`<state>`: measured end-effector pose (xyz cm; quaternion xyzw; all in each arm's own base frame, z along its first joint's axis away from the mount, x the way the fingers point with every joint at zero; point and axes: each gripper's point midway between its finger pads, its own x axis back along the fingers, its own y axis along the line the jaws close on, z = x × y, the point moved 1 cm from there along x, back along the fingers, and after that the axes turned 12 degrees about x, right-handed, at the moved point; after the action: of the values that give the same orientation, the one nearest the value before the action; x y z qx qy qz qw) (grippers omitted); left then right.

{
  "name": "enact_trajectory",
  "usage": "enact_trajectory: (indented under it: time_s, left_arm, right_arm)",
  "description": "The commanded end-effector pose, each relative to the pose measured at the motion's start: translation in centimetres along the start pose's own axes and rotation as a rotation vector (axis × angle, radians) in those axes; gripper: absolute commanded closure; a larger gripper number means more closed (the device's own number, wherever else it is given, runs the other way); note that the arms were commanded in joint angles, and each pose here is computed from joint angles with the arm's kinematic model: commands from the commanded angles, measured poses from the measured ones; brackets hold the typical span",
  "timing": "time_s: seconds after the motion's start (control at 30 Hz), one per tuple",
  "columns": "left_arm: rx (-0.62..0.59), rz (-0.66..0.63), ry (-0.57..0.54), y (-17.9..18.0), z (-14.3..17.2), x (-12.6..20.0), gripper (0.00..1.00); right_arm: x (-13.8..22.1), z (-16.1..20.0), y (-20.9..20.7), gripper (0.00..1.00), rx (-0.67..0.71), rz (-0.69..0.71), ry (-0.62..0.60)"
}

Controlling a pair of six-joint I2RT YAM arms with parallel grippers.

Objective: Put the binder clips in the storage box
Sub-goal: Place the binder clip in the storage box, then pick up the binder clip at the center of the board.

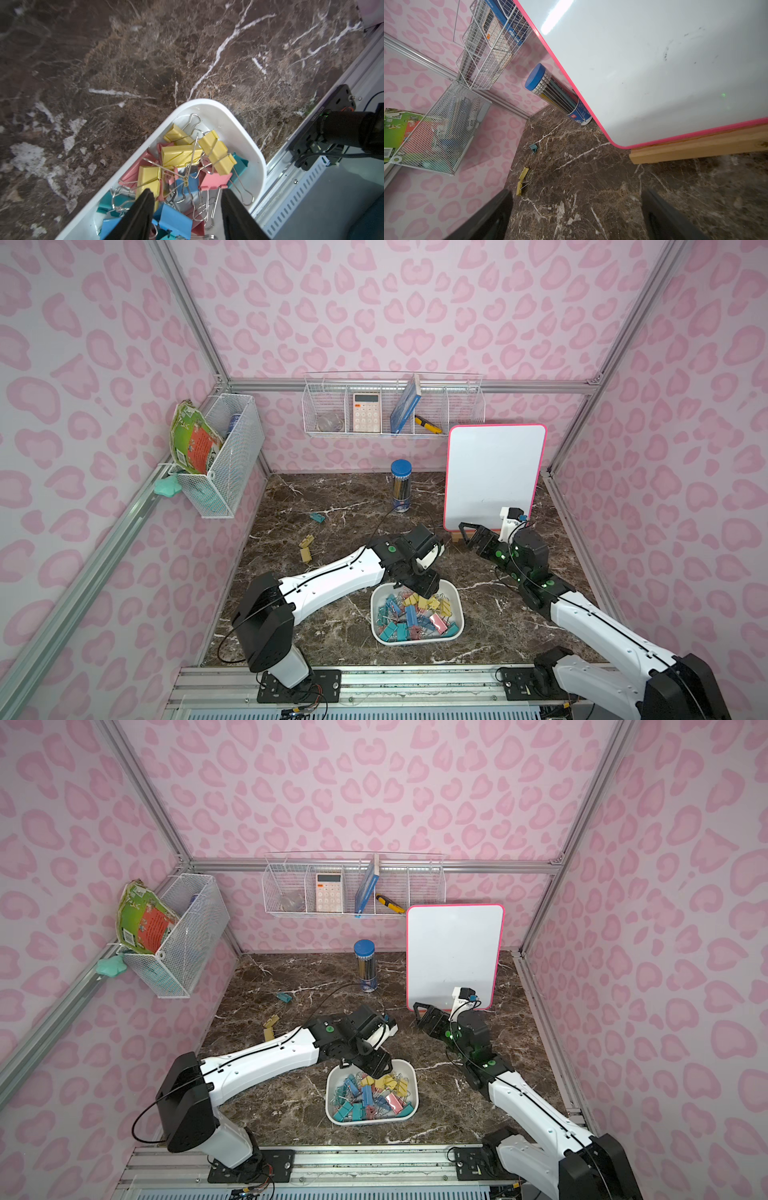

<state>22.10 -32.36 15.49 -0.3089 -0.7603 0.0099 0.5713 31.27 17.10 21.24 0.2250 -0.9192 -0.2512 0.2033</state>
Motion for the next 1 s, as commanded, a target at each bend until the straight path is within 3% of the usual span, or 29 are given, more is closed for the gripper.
enact_trajectory:
  time_s: [0.0,0.17,0.33,0.53,0.6,0.83,0.97]
  left_arm:
    - [0.036,-0.004,-0.065,0.3,-1.5,1.9,0.43]
    - [0.184,-0.146,-0.241,6.3,-5.0,6.4,0.45]
    - [0.524,-0.354,-0.397,18.7,-8.1,11.6,0.48]
    - [1.046,-0.293,-0.459,32.3,-7.7,12.8,0.47]
    - [1.153,-0.273,-0.466,35.5,-7.4,12.3,0.46]
    - [1.236,-0.429,-0.488,43.0,-8.2,10.8,0.42]
    - [1.271,-0.392,-0.467,45.8,-8.7,9.4,0.41]
  right_arm:
    - [0.0,-0.3,0.2,0.01,-0.004,-0.006,-0.01]
    - [0.2,-0.4,0.3,0.01,-0.002,-0.01,-0.016]
    - [0.2,-0.2,0.2,0.01,-0.007,-0.013,-0.015]
    - [0.4,-0.3,0.4,0.01,0.0,-0.019,-0.015]
    - [0.6,-0.3,0.4,0.02,-0.002,-0.018,-0.017]
    - [1.4,-0.2,0.1,0.01,-0.006,-0.011,-0.039]
    - [1.6,-0.5,0.2,0.01,-0.003,-0.012,-0.045]
